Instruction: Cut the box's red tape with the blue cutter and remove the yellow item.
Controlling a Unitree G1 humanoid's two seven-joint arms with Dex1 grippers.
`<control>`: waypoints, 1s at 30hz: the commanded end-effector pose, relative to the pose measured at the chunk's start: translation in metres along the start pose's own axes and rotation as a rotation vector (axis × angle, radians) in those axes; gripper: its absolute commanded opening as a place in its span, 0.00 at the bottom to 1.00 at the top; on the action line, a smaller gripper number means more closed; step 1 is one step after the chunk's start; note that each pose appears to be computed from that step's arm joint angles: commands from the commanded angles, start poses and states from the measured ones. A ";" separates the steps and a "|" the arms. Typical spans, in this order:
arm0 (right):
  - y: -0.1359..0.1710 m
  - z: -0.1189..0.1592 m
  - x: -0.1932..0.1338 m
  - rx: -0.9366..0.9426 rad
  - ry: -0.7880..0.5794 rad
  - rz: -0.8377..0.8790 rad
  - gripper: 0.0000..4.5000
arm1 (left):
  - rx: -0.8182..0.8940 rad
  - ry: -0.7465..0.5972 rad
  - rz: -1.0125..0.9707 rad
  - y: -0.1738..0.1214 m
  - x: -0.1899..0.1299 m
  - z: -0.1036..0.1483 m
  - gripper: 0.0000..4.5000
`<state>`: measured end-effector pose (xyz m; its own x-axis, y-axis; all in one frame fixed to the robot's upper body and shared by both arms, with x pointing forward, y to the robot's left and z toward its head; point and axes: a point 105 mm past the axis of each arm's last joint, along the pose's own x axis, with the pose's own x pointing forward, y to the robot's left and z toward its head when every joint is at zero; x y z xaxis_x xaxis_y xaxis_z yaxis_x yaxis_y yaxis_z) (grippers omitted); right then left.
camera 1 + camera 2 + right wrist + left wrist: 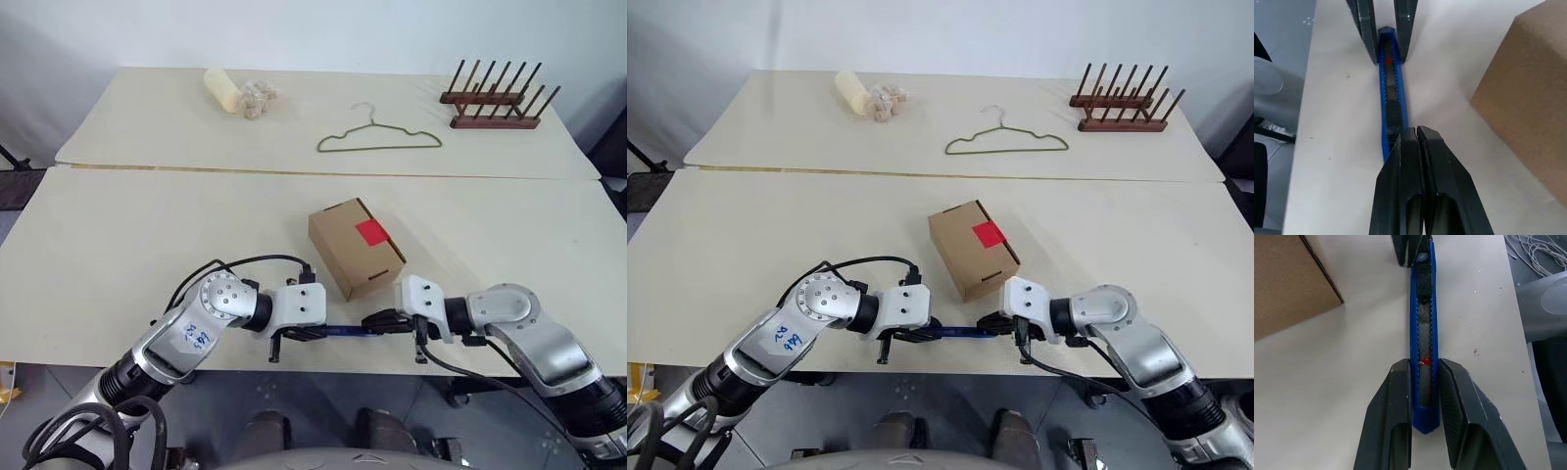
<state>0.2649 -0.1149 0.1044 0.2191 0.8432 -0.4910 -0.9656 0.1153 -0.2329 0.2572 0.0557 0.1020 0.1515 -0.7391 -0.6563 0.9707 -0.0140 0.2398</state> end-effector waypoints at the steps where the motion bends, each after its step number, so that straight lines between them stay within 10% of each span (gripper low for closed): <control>1: 0.009 -0.006 0.003 -0.012 -0.007 0.061 0.01 | -0.047 0.053 -0.048 -0.010 0.008 -0.016 0.10; 30: 0.020 -0.038 0.019 -0.017 -0.014 0.169 0.01 | -0.039 0.052 -0.059 -0.013 0.008 -0.014 0.10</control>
<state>0.2550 -0.1070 0.0870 0.0425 0.8969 -0.4401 -0.9685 -0.0713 -0.2388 0.2579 0.0567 0.0994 0.1529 -0.7297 -0.6664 0.9719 -0.0110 0.2350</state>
